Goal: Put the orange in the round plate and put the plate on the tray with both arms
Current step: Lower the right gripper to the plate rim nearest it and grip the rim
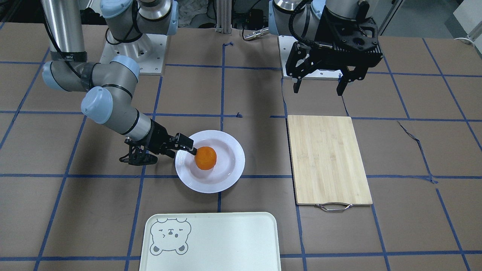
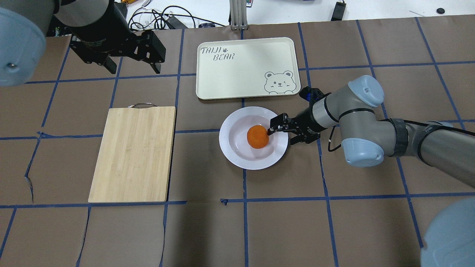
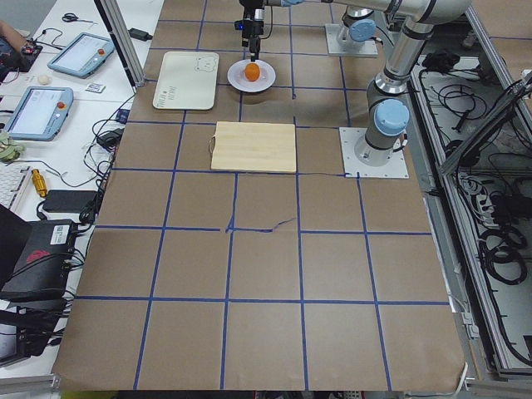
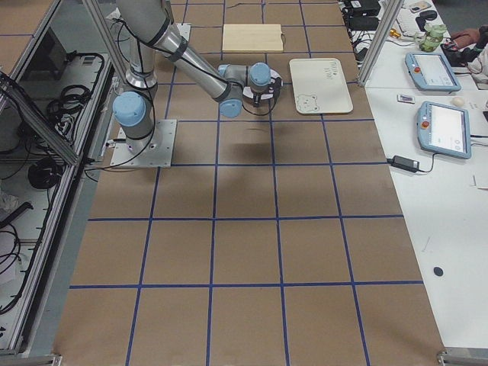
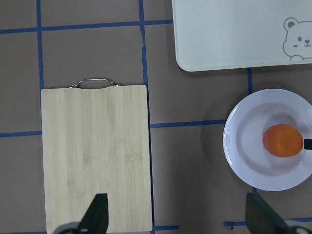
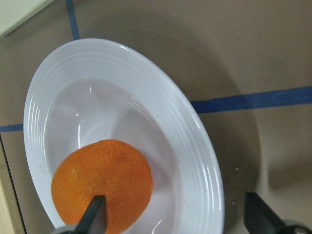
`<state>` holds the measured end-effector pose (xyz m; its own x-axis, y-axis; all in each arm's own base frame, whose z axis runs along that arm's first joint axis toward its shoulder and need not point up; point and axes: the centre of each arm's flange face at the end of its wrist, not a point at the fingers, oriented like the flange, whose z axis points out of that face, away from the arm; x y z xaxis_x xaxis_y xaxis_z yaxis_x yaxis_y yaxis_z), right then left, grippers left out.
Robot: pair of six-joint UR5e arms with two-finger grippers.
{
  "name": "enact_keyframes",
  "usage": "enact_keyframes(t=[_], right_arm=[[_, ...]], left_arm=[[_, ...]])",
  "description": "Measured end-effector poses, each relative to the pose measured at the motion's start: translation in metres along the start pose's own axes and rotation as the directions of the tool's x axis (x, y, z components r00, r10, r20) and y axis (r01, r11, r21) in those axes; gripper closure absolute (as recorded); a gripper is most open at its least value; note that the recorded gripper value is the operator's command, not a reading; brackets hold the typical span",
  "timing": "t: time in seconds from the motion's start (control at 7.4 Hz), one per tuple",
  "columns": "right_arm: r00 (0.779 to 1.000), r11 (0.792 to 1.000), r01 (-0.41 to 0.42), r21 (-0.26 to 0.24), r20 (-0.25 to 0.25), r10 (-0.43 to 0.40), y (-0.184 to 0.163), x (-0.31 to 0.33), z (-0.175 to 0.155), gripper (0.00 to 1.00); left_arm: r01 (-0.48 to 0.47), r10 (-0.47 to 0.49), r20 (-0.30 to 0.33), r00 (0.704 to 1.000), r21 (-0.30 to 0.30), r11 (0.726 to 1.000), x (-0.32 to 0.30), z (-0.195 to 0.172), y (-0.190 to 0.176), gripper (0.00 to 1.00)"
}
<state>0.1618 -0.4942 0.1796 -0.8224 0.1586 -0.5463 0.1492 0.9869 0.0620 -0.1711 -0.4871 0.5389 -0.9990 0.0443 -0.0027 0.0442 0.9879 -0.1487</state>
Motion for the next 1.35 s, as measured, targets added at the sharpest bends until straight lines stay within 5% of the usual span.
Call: enact_keyframes(t=[0.81, 1.08, 1.35], right_arm=[[0.999, 0.999, -0.034, -0.026, -0.035, 0.033, 0.009, 0.01, 0.013, 0.06], [0.999, 0.999, -0.021, -0.041, -0.038, 0.019, 0.014, 0.005, 0.022, 0.17], [0.999, 0.999, -0.016, -0.052, -0.043, 0.014, 0.015, 0.004, 0.029, 0.38]], left_arm=[[0.0, 0.0, 0.001, 1.0, 0.0, 1.0, 0.0, 0.0, 0.0, 0.0], [0.0, 0.0, 0.002, 1.0, 0.001, 1.0, 0.0, -0.001, 0.0, 0.0], [0.001, -0.001, 0.002, 1.0, 0.002, 1.0, 0.0, -0.001, 0.0, 0.0]])
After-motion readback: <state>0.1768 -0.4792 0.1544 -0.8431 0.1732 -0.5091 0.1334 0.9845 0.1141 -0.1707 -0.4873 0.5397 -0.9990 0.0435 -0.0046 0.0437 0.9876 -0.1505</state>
